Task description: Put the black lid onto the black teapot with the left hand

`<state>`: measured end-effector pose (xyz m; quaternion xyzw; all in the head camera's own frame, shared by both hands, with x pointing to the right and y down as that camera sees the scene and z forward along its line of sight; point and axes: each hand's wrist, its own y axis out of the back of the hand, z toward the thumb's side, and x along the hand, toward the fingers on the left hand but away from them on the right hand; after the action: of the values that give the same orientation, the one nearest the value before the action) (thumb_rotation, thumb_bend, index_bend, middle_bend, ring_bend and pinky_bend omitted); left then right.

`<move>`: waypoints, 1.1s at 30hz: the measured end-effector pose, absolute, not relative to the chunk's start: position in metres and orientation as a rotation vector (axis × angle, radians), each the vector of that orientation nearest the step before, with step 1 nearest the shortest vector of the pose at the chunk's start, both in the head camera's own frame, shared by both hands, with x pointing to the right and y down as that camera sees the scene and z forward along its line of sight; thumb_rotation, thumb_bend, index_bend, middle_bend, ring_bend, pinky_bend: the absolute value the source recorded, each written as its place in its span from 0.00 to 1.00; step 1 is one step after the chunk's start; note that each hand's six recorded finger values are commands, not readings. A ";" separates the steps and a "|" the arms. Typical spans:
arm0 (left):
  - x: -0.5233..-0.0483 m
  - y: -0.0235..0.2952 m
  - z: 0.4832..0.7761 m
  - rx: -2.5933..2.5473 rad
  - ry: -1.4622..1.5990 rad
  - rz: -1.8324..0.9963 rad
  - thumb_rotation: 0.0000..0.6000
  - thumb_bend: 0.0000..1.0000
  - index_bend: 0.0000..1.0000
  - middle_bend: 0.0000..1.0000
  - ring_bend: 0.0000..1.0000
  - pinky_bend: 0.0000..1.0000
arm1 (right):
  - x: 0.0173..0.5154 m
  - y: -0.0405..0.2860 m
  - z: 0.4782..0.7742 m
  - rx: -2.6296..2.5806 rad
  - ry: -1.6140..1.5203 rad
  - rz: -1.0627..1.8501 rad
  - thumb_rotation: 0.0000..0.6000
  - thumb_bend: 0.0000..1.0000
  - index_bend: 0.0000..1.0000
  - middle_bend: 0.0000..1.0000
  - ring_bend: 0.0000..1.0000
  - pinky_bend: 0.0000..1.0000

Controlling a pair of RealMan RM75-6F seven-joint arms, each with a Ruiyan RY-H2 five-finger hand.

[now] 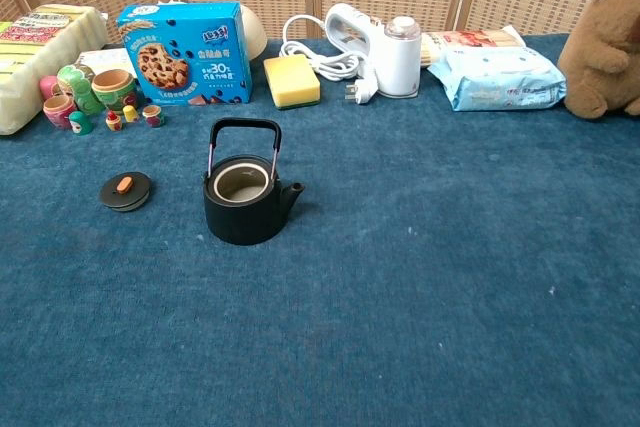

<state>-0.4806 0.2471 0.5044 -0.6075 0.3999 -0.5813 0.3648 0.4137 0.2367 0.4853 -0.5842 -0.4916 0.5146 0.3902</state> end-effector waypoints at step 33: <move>-0.377 0.137 0.629 -1.648 0.715 -1.446 1.00 0.16 0.26 0.00 0.00 0.07 | 0.420 0.233 0.493 -1.591 -1.274 1.354 0.91 0.03 0.09 0.00 0.00 0.00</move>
<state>-0.3774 0.1366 0.6289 -0.6531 0.2833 -0.5731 0.4059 0.4203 0.2326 0.4929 -0.6112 -0.4897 0.5203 0.3403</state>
